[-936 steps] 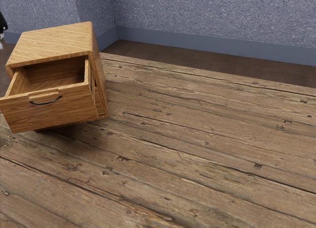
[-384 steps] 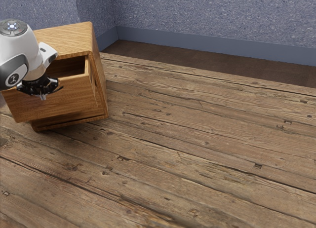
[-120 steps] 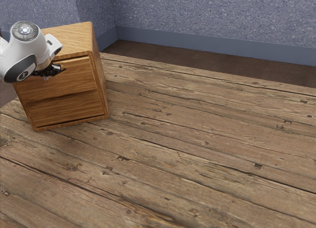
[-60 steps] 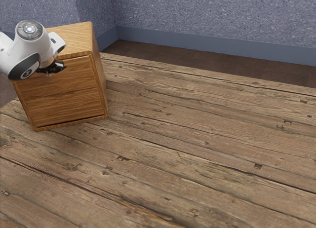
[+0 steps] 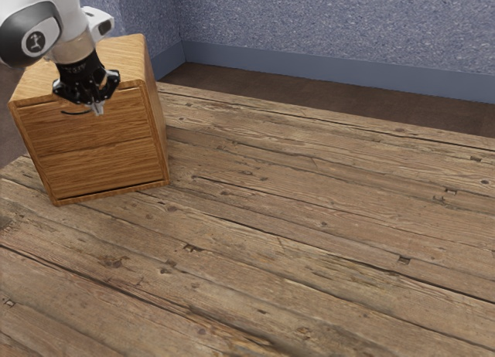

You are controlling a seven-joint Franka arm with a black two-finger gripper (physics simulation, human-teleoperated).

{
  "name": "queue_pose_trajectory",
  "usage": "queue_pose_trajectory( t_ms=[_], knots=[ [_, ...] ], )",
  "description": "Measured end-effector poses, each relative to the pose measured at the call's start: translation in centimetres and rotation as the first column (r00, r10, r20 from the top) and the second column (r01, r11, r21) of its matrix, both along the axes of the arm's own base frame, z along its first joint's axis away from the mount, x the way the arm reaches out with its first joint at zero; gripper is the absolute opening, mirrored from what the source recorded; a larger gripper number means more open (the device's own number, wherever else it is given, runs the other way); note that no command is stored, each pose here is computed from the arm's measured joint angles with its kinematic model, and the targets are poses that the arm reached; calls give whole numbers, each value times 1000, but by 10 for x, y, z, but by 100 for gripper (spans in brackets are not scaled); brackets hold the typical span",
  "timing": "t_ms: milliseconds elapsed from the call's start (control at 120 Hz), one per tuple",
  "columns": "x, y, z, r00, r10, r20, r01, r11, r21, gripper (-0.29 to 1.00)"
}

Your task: Push the drawer handle with one arm to close the drawer

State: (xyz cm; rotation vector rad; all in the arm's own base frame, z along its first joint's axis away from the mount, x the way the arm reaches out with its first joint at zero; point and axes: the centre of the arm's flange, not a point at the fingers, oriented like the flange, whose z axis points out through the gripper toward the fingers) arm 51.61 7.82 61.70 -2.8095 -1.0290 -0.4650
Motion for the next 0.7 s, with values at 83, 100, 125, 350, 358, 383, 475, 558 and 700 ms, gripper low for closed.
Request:
queue_pose_trajectory(
  t_ms=[83,100,125,350,358,383,475,558,700],
  knots=[
    [-5,-14,11,998,-12,-55,11,1000,-27,-8],
    [-6,-17,14,998,-18,-62,16,999,-29,-8],
    [-7,-20,18,997,-27,-73,25,999,-32,-8],
    [-16,-31,32,983,-84,-161,77,996,-48,1],
    [-16,-31,32,983,-85,-165,78,996,-49,3],
    [-17,-31,31,981,-90,-174,82,995,-51,9],
    [-19,-32,28,974,-107,-198,97,994,-56,29],
    [-21,-34,29,969,-121,-216,110,992,-60,42],
    [-24,-37,28,960,-145,-238,133,989,-65,56]
  ],
)
